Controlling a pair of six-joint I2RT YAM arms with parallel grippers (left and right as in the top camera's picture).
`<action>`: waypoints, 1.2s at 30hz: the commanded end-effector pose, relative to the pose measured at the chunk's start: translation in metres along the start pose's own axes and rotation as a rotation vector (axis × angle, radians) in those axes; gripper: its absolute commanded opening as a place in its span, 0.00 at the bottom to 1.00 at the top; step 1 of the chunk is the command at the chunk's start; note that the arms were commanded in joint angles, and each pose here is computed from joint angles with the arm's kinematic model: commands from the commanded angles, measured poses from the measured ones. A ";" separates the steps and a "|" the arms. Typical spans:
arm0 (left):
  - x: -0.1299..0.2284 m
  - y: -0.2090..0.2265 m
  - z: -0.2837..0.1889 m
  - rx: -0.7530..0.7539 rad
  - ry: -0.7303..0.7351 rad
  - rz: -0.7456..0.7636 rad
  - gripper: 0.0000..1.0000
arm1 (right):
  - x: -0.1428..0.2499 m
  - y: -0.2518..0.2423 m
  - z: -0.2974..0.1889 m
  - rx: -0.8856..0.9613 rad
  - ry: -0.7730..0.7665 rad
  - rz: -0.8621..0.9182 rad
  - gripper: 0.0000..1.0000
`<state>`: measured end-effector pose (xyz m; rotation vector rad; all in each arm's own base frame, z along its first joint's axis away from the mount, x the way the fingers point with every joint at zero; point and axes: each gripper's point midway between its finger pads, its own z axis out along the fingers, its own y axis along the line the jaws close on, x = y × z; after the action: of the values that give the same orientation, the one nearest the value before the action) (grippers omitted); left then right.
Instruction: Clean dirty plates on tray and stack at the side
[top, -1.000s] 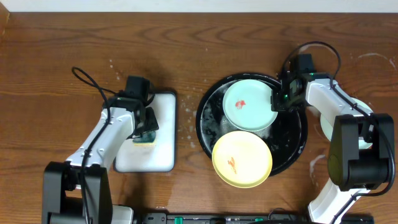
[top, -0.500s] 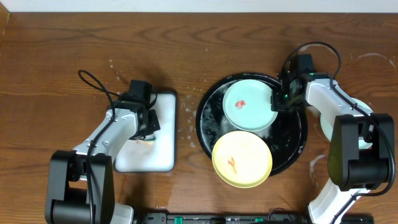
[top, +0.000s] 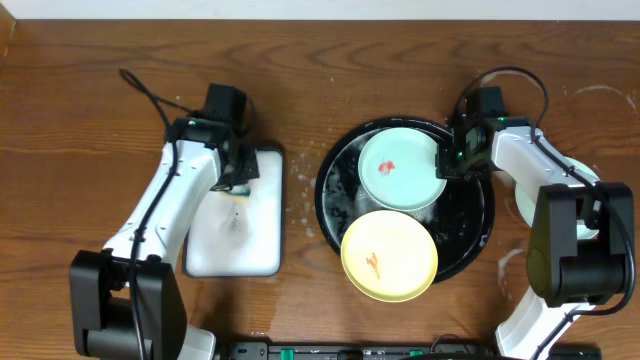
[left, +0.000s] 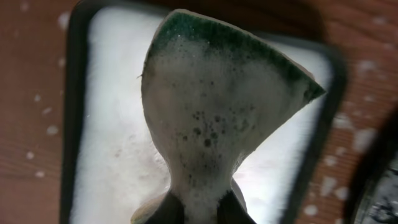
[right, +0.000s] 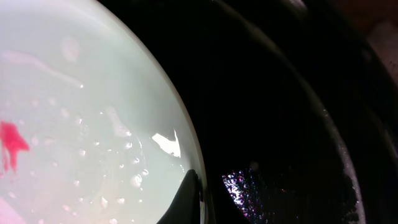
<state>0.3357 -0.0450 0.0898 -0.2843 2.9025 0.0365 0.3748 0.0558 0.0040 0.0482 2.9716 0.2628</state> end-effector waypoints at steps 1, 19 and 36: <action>0.001 -0.022 -0.007 0.034 -0.020 0.074 0.07 | 0.013 -0.005 0.009 0.033 0.048 -0.003 0.01; 0.012 -0.238 -0.037 0.666 -0.080 0.135 0.07 | 0.024 0.013 0.013 0.022 0.080 -0.052 0.01; 0.064 -0.269 0.091 0.517 0.081 0.130 0.08 | 0.033 0.041 0.016 0.014 0.096 -0.129 0.01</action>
<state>0.3463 -0.3357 0.0176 0.0558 2.8037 -0.8498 0.3654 0.0871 0.0041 -0.1003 2.9898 0.2083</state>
